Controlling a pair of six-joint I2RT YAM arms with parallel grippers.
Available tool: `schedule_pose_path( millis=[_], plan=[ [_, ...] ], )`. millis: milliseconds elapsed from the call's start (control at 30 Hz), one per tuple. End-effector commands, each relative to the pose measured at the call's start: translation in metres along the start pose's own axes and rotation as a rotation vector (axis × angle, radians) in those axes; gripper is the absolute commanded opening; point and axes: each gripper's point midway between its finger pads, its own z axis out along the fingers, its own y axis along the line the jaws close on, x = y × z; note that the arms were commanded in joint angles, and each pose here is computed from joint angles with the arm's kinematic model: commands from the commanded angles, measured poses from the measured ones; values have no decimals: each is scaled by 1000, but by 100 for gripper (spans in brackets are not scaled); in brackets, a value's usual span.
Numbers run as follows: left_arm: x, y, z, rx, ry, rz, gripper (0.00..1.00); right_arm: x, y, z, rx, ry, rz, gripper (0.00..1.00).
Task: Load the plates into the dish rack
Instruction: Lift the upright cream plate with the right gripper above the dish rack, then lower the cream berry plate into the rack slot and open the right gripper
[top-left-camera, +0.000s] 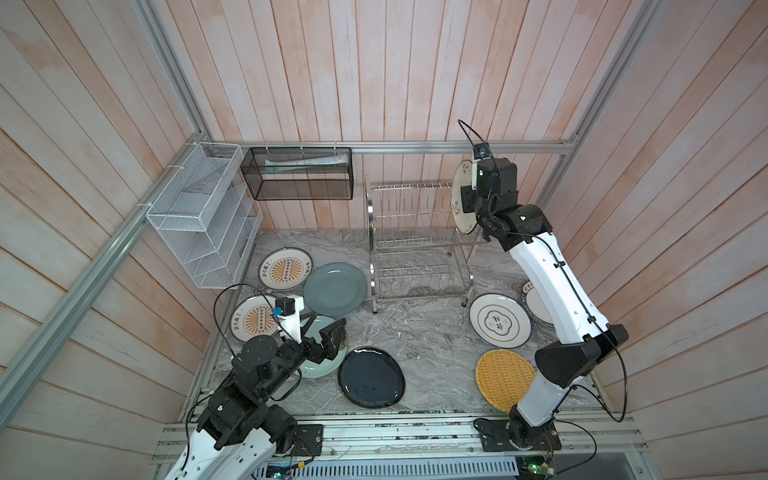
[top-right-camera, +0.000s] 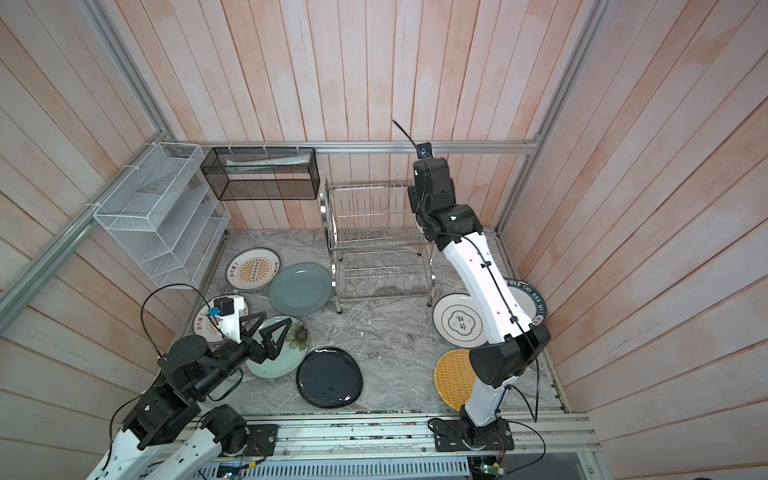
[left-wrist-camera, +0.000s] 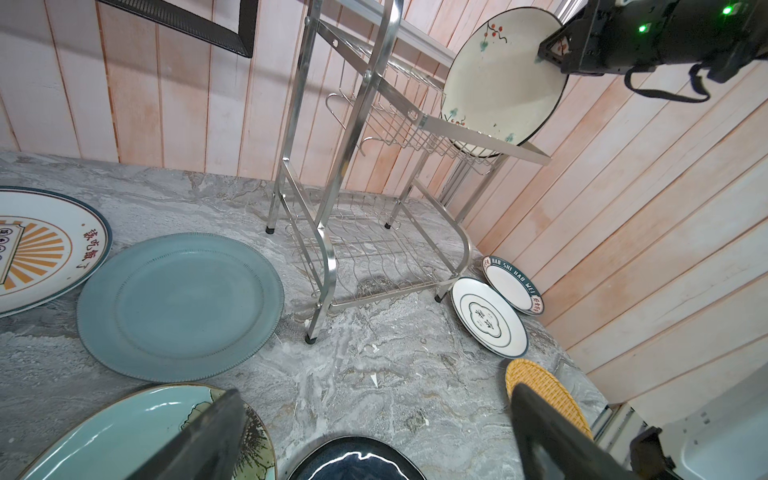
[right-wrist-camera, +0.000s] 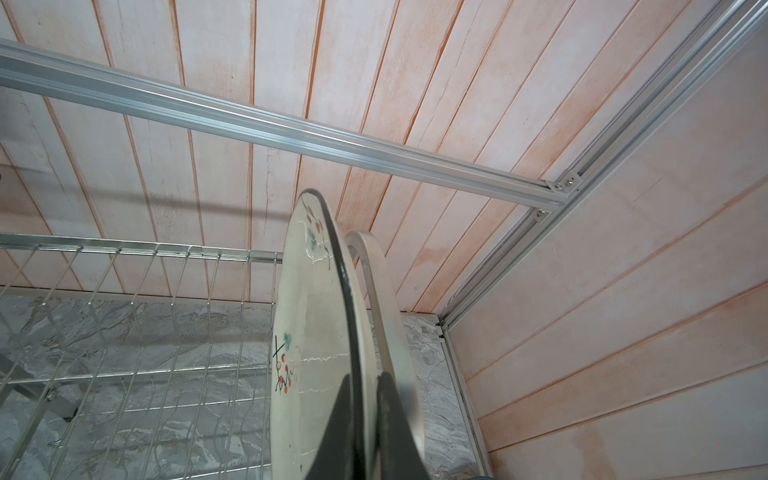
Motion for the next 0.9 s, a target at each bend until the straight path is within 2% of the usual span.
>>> schedule_pose_path(
  millis=[0,467,600,867],
  plan=[
    [7,2,4,-1,20,3,100,-19,-15,-16,-20,-69,64,0],
    [8,3,5,-5,28,-5,100,-14,-21,-22,-65,-69,94,0],
    [8,4,5,-7,27,-7,100,-12,-22,-18,-62,-65,94,6],
    [9,4,5,-8,30,-6,100,-13,-24,-12,-54,-59,102,12]
  ],
)
